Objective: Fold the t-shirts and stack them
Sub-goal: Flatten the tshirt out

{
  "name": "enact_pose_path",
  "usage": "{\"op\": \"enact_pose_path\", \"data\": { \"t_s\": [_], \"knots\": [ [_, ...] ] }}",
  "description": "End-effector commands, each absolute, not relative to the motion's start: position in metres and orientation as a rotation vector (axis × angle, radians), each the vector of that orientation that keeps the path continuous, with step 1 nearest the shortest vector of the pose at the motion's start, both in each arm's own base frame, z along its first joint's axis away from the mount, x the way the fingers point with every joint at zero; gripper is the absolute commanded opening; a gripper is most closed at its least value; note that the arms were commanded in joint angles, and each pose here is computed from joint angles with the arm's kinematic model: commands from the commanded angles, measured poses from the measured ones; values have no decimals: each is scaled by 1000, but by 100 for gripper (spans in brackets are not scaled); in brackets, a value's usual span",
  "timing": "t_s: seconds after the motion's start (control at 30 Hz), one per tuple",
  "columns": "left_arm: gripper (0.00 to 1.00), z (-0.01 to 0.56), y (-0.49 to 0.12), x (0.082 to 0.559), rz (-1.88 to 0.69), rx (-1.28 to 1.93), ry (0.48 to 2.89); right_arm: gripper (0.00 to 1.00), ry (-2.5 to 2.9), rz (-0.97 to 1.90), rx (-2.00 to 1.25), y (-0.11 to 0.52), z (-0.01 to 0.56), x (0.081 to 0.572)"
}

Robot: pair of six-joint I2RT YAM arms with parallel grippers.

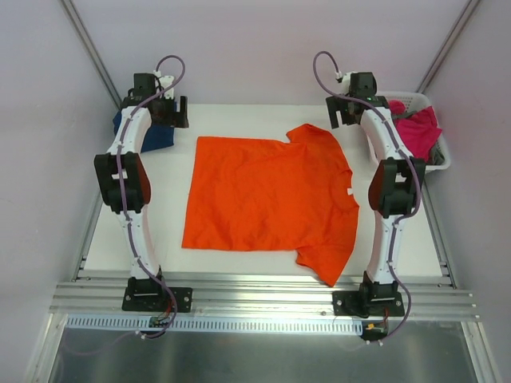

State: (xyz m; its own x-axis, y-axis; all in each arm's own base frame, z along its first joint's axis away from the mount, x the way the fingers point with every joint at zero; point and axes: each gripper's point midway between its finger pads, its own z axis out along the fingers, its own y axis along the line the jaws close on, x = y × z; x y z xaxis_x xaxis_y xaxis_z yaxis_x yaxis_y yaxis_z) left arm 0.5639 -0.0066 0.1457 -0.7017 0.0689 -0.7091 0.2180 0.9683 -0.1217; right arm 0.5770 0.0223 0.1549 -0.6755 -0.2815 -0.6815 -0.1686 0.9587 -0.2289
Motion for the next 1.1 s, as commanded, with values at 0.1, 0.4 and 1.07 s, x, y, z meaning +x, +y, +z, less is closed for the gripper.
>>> {"op": "enact_pose_path", "data": {
  "t_s": [0.1, 0.4, 1.07],
  "knots": [
    [98, 218, -36, 551, -248, 238, 2211, 97, 2175, -42, -262, 60, 250, 547],
    [99, 207, -114, 477, -488, 354, 2286, 97, 2278, 308, -308, 109, 237, 490],
    [99, 101, -162, 501, -820, 250, 2534, 97, 2519, 586, -143, 148, 116, 530]
  ]
}}
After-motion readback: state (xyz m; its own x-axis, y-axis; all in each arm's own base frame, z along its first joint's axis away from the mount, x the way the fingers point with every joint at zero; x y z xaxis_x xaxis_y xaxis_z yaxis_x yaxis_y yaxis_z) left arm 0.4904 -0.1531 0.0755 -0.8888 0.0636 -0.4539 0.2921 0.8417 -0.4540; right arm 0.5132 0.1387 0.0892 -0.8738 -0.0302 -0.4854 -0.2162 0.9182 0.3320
